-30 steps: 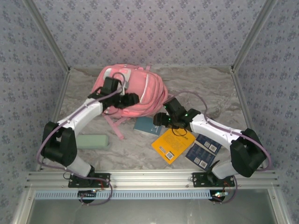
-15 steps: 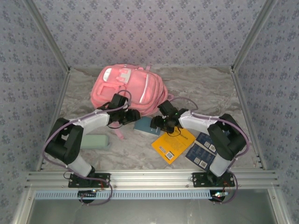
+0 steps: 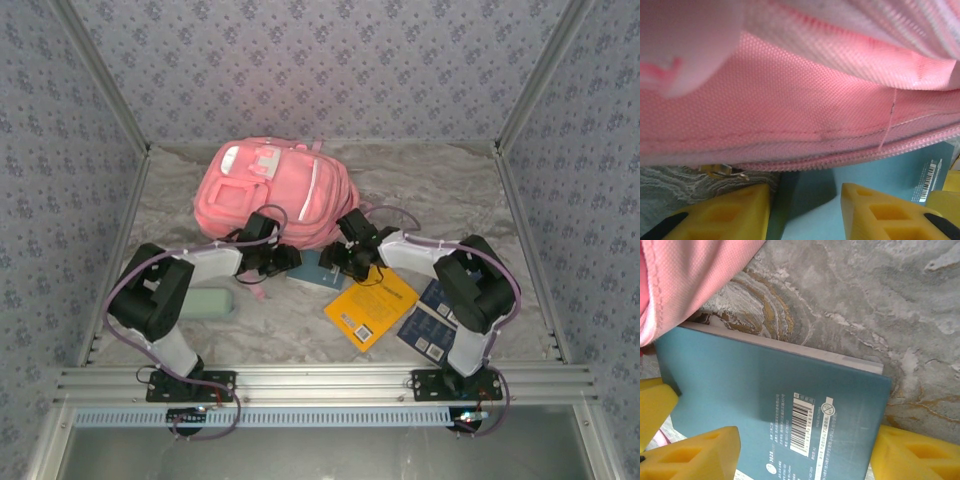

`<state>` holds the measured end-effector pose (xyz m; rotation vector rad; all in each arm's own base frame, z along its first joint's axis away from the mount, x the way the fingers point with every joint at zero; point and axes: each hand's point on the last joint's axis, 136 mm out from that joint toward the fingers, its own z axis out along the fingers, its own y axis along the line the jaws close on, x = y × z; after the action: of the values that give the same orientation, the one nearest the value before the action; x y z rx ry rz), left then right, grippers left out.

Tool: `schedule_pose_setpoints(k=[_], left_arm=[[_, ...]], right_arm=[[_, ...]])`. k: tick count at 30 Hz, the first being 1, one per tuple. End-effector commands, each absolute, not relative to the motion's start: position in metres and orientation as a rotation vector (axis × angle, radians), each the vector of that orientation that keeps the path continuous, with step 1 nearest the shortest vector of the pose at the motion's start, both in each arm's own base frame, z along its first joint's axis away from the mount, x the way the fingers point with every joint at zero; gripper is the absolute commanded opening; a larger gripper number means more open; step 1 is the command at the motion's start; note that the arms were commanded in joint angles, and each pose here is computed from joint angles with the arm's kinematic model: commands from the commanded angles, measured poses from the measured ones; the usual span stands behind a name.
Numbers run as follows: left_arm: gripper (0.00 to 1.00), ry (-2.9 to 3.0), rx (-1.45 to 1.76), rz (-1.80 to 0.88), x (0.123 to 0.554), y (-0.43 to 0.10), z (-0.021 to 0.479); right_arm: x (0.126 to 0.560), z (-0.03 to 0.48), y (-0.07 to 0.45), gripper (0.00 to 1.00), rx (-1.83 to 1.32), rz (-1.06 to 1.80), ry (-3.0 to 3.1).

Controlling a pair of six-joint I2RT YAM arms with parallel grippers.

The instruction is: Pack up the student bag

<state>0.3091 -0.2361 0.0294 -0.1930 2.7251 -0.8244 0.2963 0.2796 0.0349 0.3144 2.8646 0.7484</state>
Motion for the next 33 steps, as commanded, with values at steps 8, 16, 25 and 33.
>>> schedule_pose_setpoints(k=[8,16,25,33], left_arm=[[0.35,2.744,-0.121,-0.902,0.298,-0.258,0.025],[0.34,2.743,-0.107,-0.905,0.297,-0.259,0.030],[0.33,2.741,-0.096,-0.902,0.294,-0.257,0.036],[0.37,2.722,-0.106,-0.861,0.295,-0.249,0.053]], right_arm=[[0.302,0.083,0.313,0.64,0.429,1.224,2.701],[0.304,0.099,0.314,0.58,0.410,1.293,2.632],[0.302,0.100,0.314,0.51,0.405,1.309,2.627],[0.294,0.079,0.289,0.32,0.387,1.116,2.693]])
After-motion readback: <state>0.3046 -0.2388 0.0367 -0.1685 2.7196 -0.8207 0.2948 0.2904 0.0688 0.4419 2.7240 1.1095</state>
